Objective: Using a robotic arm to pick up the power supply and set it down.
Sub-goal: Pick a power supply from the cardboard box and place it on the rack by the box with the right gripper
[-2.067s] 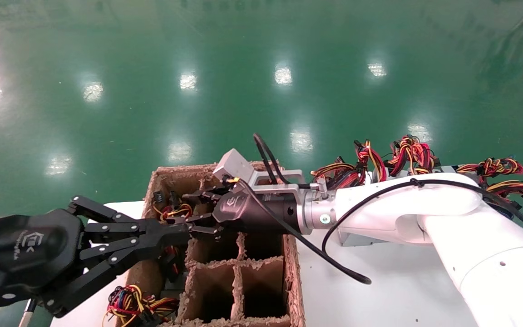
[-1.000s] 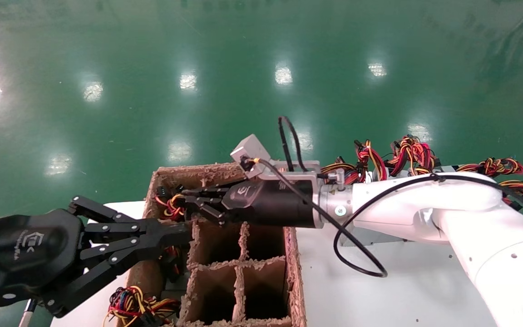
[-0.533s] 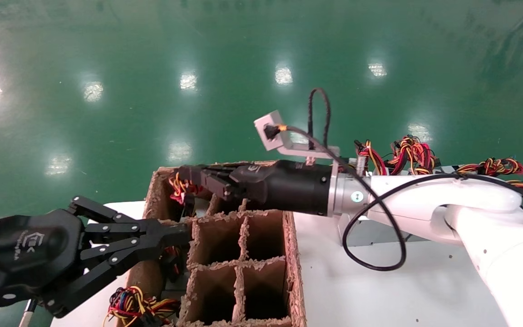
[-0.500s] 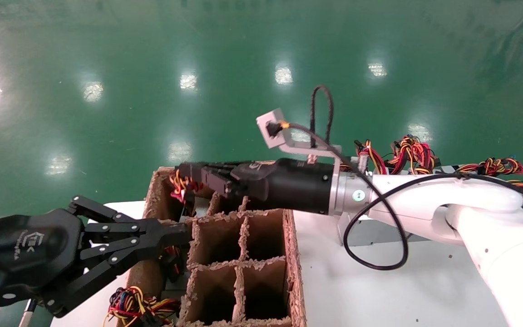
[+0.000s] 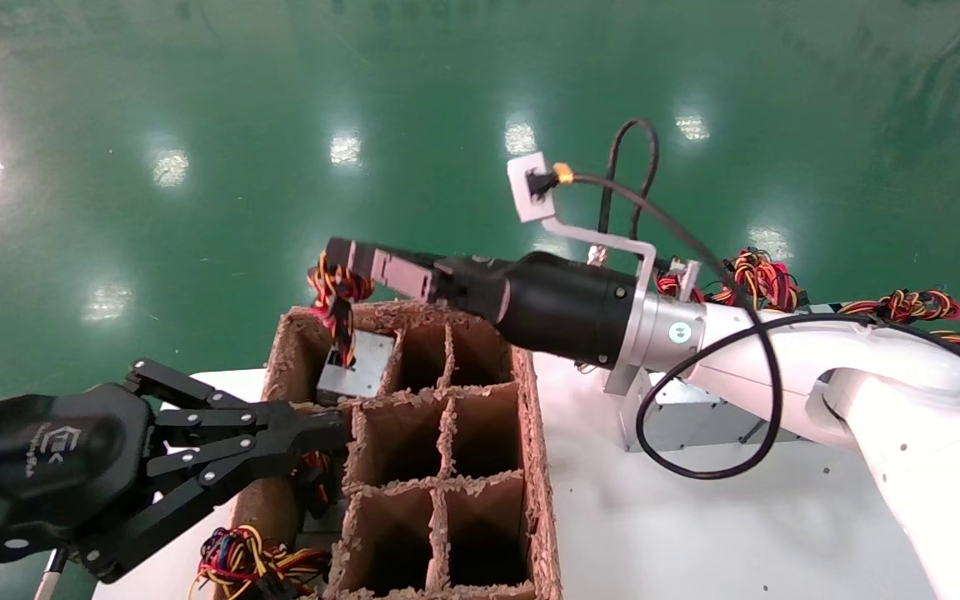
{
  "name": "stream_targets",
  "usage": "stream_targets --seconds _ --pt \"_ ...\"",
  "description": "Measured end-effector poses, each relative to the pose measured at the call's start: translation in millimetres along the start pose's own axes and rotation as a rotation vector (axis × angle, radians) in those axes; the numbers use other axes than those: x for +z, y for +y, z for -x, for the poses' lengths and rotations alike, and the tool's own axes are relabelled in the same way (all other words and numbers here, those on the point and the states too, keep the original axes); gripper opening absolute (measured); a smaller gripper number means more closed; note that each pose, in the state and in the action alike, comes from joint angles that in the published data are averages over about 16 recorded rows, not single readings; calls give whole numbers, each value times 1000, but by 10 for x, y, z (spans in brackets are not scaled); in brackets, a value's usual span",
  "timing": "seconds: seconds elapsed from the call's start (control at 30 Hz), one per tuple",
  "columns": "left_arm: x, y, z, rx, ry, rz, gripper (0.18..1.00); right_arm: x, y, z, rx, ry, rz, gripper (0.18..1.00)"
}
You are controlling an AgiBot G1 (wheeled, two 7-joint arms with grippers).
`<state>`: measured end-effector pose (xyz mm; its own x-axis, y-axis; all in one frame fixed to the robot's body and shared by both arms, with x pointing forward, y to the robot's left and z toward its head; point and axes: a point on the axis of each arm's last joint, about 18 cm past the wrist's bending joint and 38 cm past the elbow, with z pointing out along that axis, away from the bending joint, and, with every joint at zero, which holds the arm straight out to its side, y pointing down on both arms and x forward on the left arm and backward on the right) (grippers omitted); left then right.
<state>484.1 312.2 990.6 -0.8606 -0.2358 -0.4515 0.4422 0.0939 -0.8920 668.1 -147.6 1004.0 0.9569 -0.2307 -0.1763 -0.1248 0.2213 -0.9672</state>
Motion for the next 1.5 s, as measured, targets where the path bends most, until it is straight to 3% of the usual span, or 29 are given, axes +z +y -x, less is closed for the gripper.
stream_targets --seconds 0.33,0.93,1.23,1.5 --pt "0 0 0 0 0 0 191 -33 -236 131 78 -71 -94 192" --pt "0 0 0 0 0 0 191 -200 -922 491 7 -186 -222 192" --pt "0 0 0 0 0 0 191 -540 -1232 599 -51 -168 -295 192" --pt "0 0 0 0 0 0 191 -1060 -1381 714 -112 -97 -342 192"
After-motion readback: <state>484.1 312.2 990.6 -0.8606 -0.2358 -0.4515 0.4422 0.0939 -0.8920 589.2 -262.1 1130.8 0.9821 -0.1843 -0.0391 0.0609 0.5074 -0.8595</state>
